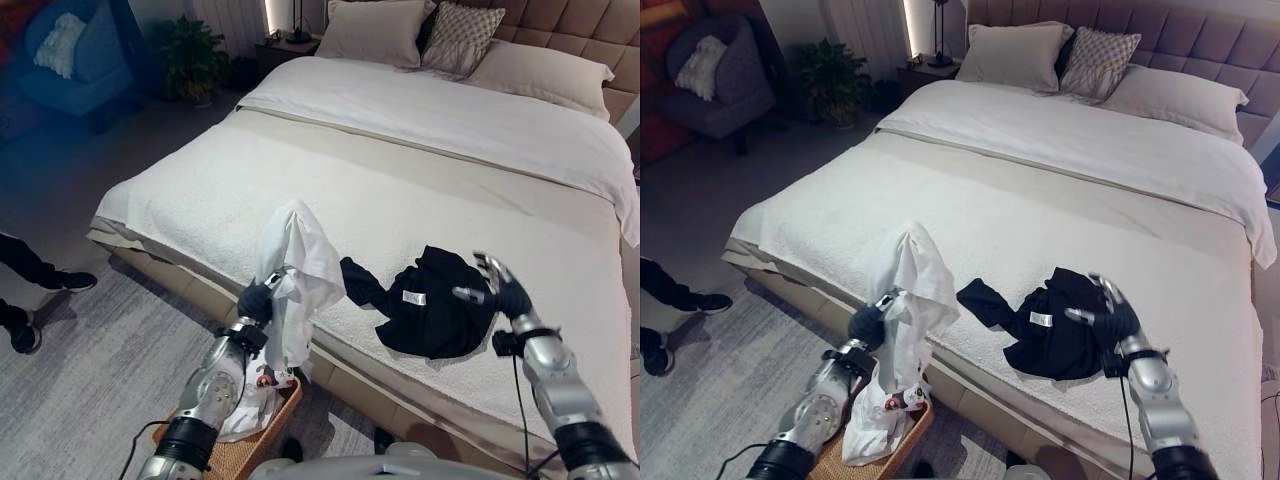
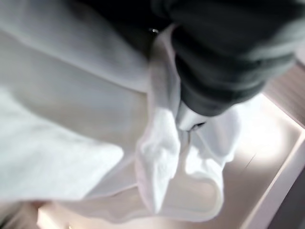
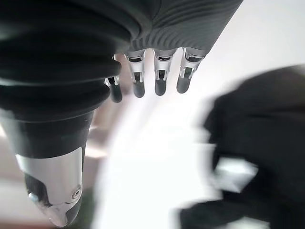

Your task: Pick up clothes into the bucket

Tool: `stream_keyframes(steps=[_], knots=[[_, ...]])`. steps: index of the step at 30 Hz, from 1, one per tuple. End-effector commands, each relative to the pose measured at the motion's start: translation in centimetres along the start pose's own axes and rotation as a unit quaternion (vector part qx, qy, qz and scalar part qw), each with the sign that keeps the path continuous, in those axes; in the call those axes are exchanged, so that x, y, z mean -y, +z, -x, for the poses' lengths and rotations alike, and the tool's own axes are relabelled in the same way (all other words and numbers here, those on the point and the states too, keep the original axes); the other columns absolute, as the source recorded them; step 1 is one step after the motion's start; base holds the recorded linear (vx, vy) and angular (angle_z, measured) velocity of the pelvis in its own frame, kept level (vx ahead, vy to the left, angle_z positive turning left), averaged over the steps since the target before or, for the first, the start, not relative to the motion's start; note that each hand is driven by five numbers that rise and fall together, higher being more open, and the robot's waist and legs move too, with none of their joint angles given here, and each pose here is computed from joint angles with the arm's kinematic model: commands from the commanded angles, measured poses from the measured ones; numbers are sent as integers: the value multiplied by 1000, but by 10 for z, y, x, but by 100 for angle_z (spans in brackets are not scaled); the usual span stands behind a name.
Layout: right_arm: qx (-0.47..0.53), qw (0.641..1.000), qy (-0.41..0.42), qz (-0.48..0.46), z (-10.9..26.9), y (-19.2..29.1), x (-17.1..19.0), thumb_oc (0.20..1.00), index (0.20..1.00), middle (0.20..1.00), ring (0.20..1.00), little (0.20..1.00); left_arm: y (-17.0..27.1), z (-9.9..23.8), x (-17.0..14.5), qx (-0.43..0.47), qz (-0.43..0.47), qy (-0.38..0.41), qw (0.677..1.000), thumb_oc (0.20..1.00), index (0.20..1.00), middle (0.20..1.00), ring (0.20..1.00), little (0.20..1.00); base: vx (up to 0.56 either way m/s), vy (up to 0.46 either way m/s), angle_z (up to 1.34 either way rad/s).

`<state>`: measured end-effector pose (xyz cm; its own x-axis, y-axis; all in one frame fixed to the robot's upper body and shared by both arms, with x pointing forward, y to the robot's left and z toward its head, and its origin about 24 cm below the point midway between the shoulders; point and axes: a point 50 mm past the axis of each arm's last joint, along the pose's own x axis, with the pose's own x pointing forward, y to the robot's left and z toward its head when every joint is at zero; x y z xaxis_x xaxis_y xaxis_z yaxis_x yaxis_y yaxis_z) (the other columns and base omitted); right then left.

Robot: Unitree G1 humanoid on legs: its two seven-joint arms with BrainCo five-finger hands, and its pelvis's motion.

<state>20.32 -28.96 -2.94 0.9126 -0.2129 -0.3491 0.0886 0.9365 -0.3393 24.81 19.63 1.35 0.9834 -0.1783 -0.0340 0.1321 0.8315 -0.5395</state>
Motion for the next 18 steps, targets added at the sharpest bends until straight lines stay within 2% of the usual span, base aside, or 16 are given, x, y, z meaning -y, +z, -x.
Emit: stream_keyframes(steps=[1,2,5,6,7,8,9,10,11,12,15,16,17,18], knots=[[-30,999,-14,5,5,-19,-1,1000,1000,1000,1000,1000,61,8,-11,128,-153,46,979,200,200,200,200,200,-120,21,-1],[-65,998,-13,5,11,-36,-4,1000,1000,1000,1000,1000,67,14,-18,136,-192,74,969,200,200,200,200,200,-101,14,-1],[-110,994,-8,9,17,-56,-10,1000,1000,1000,1000,1000,74,23,-29,147,-233,121,954,200,200,200,200,200,-114,27,0],[-146,989,9,28,24,-72,-16,1000,1000,1000,1000,1000,76,31,-43,144,-256,171,941,200,200,200,200,200,-140,44,0],[-146,989,9,28,24,-72,-17,1000,1000,1000,1000,1000,76,31,-43,144,-256,171,940,200,200,200,200,200,-151,79,1],[-183,983,4,15,31,-87,-21,1000,1000,1000,1000,1000,78,36,-55,138,-289,211,924,200,200,200,200,200,-73,48,3],[-183,983,4,15,31,-87,-21,1000,1000,1000,1000,1000,79,36,-55,138,-290,211,923,200,200,200,200,200,-98,99,2],[-200,980,7,17,35,-95,-27,1000,1000,1000,1000,1000,79,40,-64,131,-310,245,909,200,200,200,200,200,-28,53,-1],[-199,980,7,17,35,-95,-27,1000,1000,1000,1000,1000,79,40,-64,132,-310,245,909,200,200,200,200,200,-93,95,-6],[-204,979,7,20,36,-97,-30,1000,1000,1000,1000,1000,81,42,-73,124,-342,278,889,200,200,200,200,200,-84,63,-3],[-188,982,12,28,31,-90,-32,1000,1000,1000,1000,1000,82,45,-82,108,-383,306,865,200,200,200,200,200,-71,52,1],[-161,986,11,37,23,-79,-30,1000,1000,1000,1000,1000,93,42,-86,101,-448,319,829,200,200,200,200,200,-78,54,-3],[-161,986,11,37,23,-79,-30,1000,1000,1000,1000,1000,93,42,-86,101,-448,319,829,200,200,200,200,200,-131,67,-7],[-129,991,4,39,15,-66,-27,1000,1000,1000,1000,1000,103,38,-89,98,-494,325,801,200,200,200,200,200,-71,28,1]])
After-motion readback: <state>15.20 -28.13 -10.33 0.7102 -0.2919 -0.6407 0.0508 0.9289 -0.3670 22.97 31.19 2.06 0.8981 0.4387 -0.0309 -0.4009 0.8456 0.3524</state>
